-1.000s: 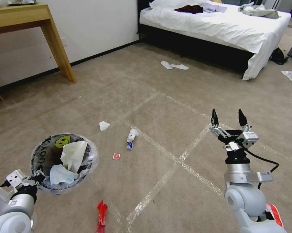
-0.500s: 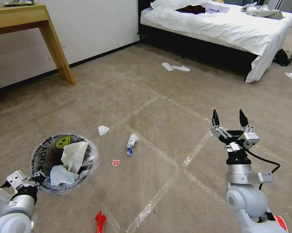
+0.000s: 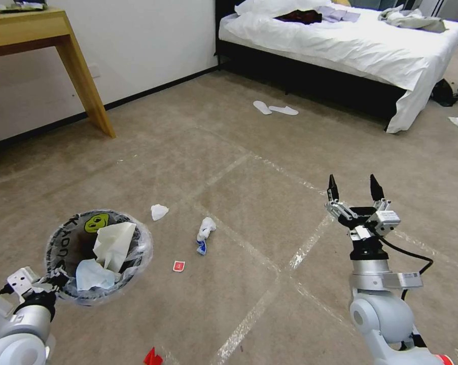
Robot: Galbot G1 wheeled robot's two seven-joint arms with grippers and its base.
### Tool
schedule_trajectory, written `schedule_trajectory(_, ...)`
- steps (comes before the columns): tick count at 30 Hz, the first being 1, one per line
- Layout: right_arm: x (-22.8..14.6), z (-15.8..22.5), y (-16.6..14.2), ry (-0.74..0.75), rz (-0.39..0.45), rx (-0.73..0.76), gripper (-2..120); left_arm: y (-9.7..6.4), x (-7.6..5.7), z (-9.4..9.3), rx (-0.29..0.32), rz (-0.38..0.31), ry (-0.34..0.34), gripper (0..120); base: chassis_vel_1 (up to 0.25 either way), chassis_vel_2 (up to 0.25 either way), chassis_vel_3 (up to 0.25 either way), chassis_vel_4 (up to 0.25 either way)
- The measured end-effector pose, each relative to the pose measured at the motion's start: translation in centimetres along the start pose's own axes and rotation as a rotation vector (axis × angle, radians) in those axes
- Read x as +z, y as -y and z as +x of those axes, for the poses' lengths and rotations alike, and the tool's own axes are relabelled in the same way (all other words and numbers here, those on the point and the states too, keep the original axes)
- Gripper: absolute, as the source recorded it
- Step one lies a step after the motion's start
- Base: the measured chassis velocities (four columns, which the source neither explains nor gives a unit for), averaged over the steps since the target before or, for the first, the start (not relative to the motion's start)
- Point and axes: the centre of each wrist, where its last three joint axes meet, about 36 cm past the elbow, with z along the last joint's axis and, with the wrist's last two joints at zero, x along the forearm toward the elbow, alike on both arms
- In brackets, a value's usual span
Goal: Pick up the trash bin and place the garbage on the floor into it.
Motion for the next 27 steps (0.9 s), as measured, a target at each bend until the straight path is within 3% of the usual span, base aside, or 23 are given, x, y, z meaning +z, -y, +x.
schedule_trajectory(27, 0.99, 0.27, -0.86, -0.016, -0.007, -0.013, 100, -0.79, -0.45, -0.46, -0.012, 0.001, 0.002, 0, -0.089, 0.093, 0.092, -0.091)
